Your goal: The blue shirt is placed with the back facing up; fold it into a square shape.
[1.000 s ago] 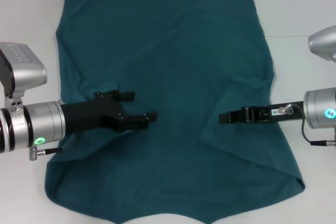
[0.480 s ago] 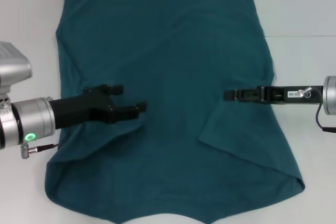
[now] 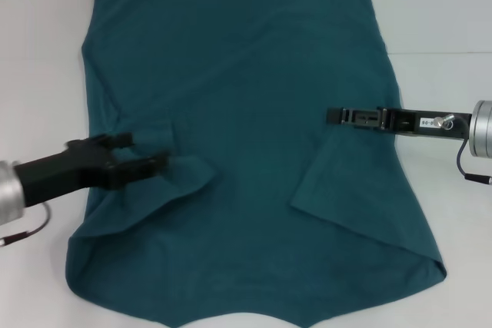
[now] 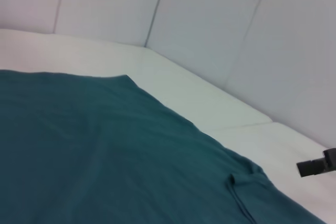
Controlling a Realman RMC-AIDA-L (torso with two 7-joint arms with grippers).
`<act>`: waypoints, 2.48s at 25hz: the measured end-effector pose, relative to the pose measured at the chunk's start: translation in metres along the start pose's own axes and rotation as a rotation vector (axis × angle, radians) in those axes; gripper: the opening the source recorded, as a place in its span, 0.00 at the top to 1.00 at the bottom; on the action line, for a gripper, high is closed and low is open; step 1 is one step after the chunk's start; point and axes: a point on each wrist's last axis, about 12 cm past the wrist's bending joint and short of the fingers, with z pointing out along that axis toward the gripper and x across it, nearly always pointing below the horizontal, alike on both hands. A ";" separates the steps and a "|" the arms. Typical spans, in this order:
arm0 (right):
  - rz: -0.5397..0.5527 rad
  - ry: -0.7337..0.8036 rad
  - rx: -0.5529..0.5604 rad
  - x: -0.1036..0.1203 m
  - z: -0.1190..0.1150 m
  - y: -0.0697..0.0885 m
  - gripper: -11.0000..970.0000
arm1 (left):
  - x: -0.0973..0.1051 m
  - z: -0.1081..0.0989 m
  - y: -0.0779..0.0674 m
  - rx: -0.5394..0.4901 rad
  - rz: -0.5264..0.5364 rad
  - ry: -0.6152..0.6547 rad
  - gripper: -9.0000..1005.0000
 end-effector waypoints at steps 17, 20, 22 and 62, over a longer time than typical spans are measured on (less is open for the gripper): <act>0.009 -0.031 0.032 -0.003 -0.001 -0.004 0.04 | 0.036 -0.066 0.004 -0.090 0.104 0.077 0.10; 0.011 -0.034 0.034 -0.003 -0.001 -0.005 0.04 | 0.043 -0.074 0.006 -0.116 0.111 0.099 0.11; 0.013 -0.033 0.033 -0.003 -0.001 -0.004 0.04 | 0.044 -0.075 0.006 -0.118 0.111 0.109 0.12; 0.026 -0.036 0.029 0.001 -0.002 -0.005 0.04 | 0.051 -0.066 0.010 -0.113 0.057 0.233 0.70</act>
